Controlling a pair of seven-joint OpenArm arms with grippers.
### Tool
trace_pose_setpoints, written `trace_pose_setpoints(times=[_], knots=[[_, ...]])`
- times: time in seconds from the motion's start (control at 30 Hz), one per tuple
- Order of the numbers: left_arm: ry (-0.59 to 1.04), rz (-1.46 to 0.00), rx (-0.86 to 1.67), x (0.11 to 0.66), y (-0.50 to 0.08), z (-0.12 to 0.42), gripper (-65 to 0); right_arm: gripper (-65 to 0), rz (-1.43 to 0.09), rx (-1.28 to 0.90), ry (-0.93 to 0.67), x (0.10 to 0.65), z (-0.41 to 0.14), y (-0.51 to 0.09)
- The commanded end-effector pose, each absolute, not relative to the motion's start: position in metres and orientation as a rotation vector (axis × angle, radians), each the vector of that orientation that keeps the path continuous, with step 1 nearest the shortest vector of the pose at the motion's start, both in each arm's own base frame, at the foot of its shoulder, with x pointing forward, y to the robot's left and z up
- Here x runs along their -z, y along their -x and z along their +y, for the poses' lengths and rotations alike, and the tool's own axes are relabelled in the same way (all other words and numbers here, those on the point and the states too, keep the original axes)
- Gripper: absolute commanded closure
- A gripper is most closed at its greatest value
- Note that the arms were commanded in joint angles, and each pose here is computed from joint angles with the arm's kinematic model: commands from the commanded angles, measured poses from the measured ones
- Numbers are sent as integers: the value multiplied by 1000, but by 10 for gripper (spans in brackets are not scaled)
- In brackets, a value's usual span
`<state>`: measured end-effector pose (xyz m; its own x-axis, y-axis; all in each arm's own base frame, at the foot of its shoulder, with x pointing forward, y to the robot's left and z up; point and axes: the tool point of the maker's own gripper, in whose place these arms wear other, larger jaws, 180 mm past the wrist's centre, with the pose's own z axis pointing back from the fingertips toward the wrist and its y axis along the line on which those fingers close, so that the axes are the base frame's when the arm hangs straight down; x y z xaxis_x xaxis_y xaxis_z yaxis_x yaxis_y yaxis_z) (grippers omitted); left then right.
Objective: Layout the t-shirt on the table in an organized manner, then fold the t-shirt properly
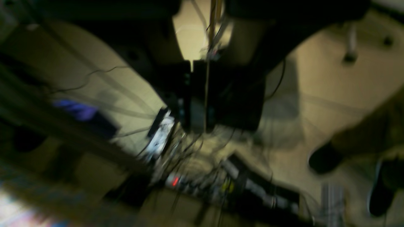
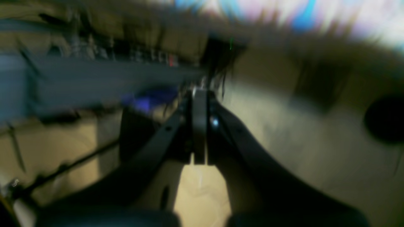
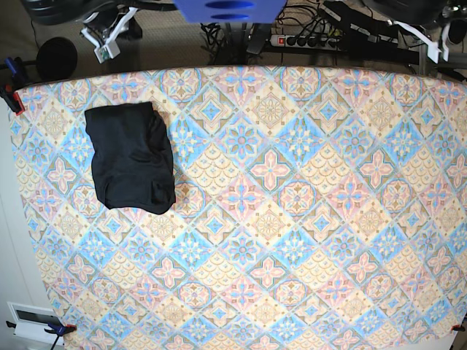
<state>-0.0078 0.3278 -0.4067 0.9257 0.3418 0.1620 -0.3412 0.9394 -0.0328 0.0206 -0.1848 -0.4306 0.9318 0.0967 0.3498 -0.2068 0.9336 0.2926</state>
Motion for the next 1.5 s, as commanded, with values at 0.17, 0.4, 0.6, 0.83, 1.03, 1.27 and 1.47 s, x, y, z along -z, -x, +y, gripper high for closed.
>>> trace_pose_setpoints(times=[0.17, 0.4, 0.6, 0.83, 1.03, 1.27, 1.47], knots=[[9, -111, -252, 482, 23, 299, -1, 0, -249, -66, -308, 473, -209, -5], [69, -39, -194, 561, 38, 257, -1, 0, -158, -71, -297, 533, -180, 18], [101, -23, -172, 605, 48, 221, -1, 0, -126, 72, -344, 579, -167, 33], [119, -80, -83, 639, 49, 181, -1, 0, -151, 256, -363, 615, -161, 39], [163, -103, -13, 653, 36, 133, -1, 0, -192, 312, -369, 625, -158, 18], [203, -106, -6, 657, 20, 99, -1, 0, -236, 328, -360, 627, -159, 1], [217, -126, -7, 657, 8, 90, -2, 0, -219, 369, -103, 638, -203, 12]])
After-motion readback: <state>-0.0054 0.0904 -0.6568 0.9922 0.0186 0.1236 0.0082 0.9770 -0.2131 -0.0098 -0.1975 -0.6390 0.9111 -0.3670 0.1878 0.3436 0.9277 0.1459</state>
